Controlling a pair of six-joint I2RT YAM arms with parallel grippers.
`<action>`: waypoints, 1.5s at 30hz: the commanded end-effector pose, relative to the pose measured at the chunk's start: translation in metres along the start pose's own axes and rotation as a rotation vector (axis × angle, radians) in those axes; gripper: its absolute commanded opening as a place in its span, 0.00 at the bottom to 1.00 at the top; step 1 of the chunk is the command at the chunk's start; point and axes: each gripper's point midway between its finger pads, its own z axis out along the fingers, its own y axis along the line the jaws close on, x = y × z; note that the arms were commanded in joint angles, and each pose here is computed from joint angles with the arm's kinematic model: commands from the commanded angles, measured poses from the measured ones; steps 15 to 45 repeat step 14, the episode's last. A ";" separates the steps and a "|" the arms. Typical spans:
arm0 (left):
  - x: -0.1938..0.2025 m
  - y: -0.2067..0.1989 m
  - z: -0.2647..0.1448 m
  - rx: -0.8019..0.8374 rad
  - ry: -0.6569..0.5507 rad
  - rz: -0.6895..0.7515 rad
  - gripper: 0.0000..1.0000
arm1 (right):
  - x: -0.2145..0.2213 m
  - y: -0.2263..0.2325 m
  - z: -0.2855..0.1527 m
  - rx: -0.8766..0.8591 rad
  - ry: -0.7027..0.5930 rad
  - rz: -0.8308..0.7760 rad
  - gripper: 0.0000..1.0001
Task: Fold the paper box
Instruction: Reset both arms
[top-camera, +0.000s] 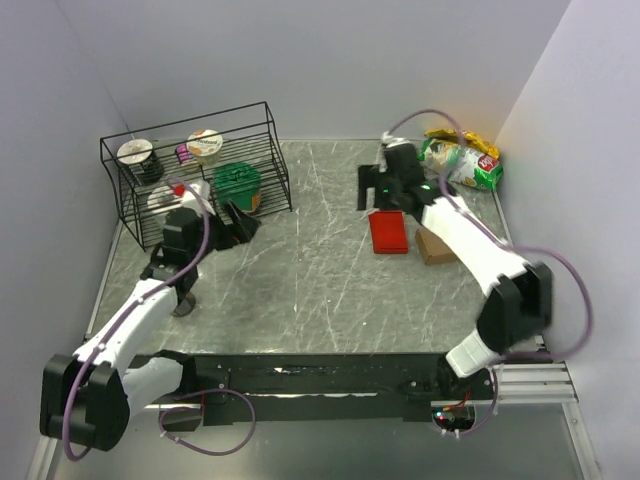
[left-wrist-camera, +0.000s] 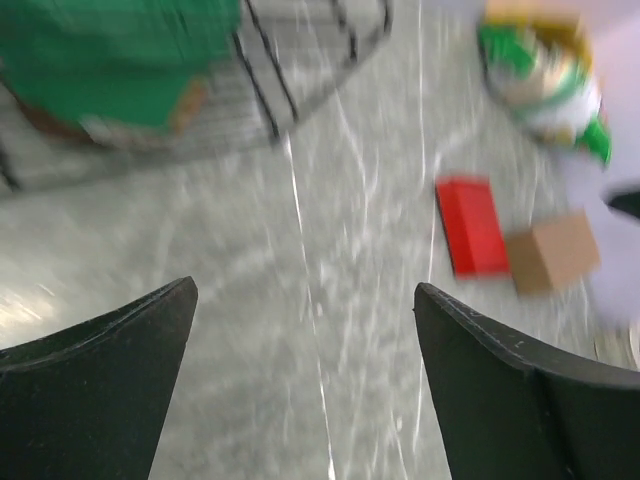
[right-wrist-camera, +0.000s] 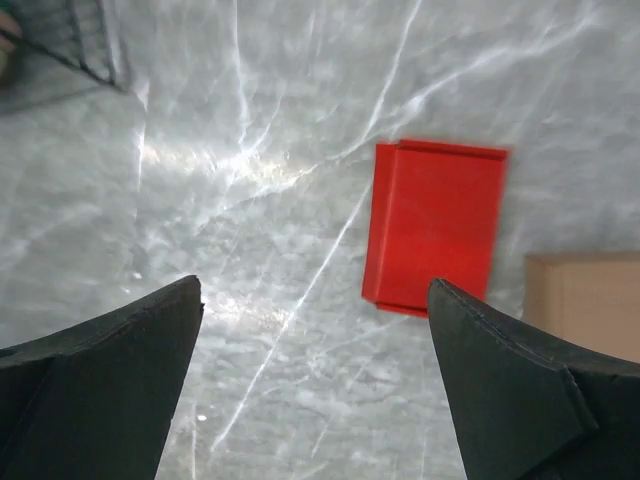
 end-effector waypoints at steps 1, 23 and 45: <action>-0.080 -0.015 -0.029 -0.052 -0.235 0.087 0.96 | -0.033 -0.034 -0.047 -0.072 -0.218 0.123 1.00; -0.099 -0.013 -0.049 -0.126 -0.281 0.139 0.96 | -0.013 -0.083 -0.090 -0.033 -0.414 0.144 1.00; -0.099 -0.013 -0.049 -0.126 -0.281 0.139 0.96 | -0.013 -0.083 -0.090 -0.033 -0.414 0.144 1.00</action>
